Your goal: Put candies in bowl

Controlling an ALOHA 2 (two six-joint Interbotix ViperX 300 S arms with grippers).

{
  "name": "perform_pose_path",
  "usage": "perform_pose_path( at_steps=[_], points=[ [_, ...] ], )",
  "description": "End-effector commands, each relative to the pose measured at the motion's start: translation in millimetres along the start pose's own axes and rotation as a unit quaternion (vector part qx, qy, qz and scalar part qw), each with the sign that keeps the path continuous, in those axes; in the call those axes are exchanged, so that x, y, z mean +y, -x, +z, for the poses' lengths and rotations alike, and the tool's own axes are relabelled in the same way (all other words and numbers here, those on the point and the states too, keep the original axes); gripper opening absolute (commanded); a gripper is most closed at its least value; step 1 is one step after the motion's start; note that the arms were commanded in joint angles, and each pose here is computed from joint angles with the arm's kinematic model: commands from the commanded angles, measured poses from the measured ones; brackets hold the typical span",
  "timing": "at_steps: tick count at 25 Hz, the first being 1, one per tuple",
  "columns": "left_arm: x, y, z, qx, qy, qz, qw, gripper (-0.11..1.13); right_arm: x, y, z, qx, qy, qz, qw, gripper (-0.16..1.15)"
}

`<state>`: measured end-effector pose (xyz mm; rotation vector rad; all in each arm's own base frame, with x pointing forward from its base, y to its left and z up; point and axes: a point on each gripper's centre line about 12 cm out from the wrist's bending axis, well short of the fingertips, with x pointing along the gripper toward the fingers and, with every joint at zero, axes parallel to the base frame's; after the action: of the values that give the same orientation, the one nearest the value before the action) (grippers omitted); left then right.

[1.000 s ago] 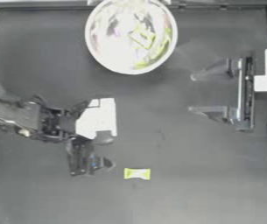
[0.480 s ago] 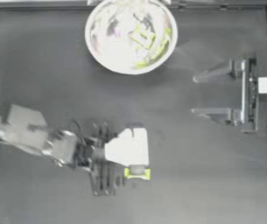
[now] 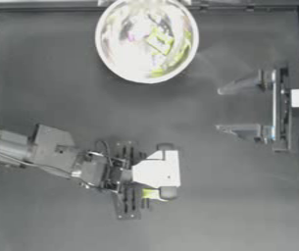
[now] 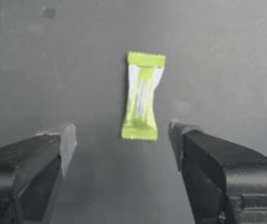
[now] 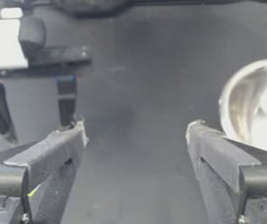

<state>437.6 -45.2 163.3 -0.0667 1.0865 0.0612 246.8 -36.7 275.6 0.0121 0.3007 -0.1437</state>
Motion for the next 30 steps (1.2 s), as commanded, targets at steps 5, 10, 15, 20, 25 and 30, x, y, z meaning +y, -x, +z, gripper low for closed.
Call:
perform_pose_path(
  at_steps=[5, 10, 15, 20, 25, 30],
  points=[
    [-7.8, 4.5, 17.1, -0.024, -0.007, -0.014, 0.9996, 0.97, 0.6, 1.4, 5.0, -0.011, -0.003, 0.001, 0.9999, 0.98],
    [-10.8, -7.4, 18.3, -0.018, -0.013, -0.021, 0.9995, 0.97, 0.6, 4.7, 5.6, -0.017, -0.003, 0.001, 0.9999, 0.98],
    [-12.2, -17.4, 17.8, -0.011, -0.016, -0.022, 0.9996, 0.97, 0.6, 8.9, 5.0, -0.022, -0.010, 0.001, 0.9997, 0.98],
    [-11.9, -24.2, 16.9, -0.006, -0.016, -0.021, 0.9996, 0.96, 2.1, 12.1, 4.0, -0.025, -0.011, 0.004, 0.9996, 0.98],
    [-9.8, -31.2, 14.9, -0.001, -0.016, -0.019, 0.9997, 0.96, 5.0, 12.8, 4.6, -0.027, -0.009, 0.010, 0.9995, 0.98],
    [-7.2, -35.9, 14.4, -0.001, -0.013, -0.018, 0.9998, 0.94, 5.7, 12.9, 5.2, -0.028, -0.009, 0.011, 0.9995, 0.98]
  ],
)
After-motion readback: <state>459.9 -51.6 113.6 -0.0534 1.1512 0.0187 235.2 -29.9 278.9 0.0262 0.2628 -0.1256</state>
